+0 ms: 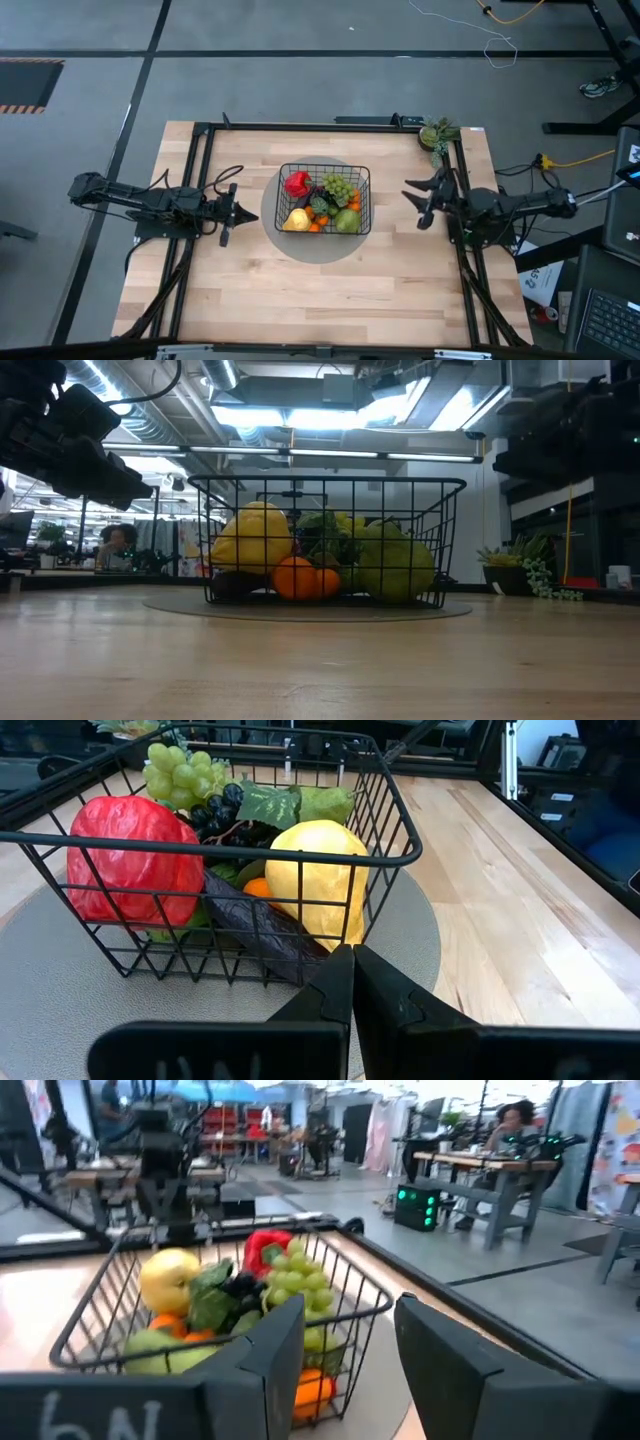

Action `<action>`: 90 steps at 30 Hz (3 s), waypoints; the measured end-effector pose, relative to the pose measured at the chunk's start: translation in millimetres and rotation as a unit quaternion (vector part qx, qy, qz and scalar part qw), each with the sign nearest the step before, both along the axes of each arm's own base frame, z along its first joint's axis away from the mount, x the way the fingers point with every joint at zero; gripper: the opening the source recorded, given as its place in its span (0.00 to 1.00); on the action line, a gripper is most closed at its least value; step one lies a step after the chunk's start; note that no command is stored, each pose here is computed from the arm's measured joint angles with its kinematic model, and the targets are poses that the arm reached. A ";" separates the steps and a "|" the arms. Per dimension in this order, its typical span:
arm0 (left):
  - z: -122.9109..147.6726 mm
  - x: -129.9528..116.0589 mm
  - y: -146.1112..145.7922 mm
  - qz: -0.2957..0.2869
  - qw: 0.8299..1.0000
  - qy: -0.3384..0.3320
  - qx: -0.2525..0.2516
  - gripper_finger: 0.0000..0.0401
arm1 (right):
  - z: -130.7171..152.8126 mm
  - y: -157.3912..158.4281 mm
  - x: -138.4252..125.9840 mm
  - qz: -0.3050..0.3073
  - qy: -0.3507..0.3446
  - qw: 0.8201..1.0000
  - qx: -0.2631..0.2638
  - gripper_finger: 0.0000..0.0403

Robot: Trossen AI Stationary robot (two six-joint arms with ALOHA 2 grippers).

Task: Build produce basket
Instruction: Return to Home Position

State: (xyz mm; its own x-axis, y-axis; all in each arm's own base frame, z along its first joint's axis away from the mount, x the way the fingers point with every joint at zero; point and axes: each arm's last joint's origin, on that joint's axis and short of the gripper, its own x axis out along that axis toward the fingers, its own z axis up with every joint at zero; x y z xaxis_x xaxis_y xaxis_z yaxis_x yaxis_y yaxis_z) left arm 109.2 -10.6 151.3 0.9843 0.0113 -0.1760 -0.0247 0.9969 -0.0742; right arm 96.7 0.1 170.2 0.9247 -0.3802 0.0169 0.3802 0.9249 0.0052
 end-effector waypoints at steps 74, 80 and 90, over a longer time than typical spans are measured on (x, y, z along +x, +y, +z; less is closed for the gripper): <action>0.0 0.0 0.0 0.000 1.000 0.000 0.000 0.00 | 7.3 0.7 5.5 0.132 -0.024 0.990 -0.044 0.39; 0.0 0.0 0.0 0.000 1.000 0.000 0.000 0.00 | 5.9 0.7 5.6 0.132 -0.017 0.990 -0.043 0.39; 0.0 0.0 0.0 0.000 1.000 0.000 0.000 0.00 | 3.4 0.7 5.8 0.133 -0.009 0.991 -0.022 0.39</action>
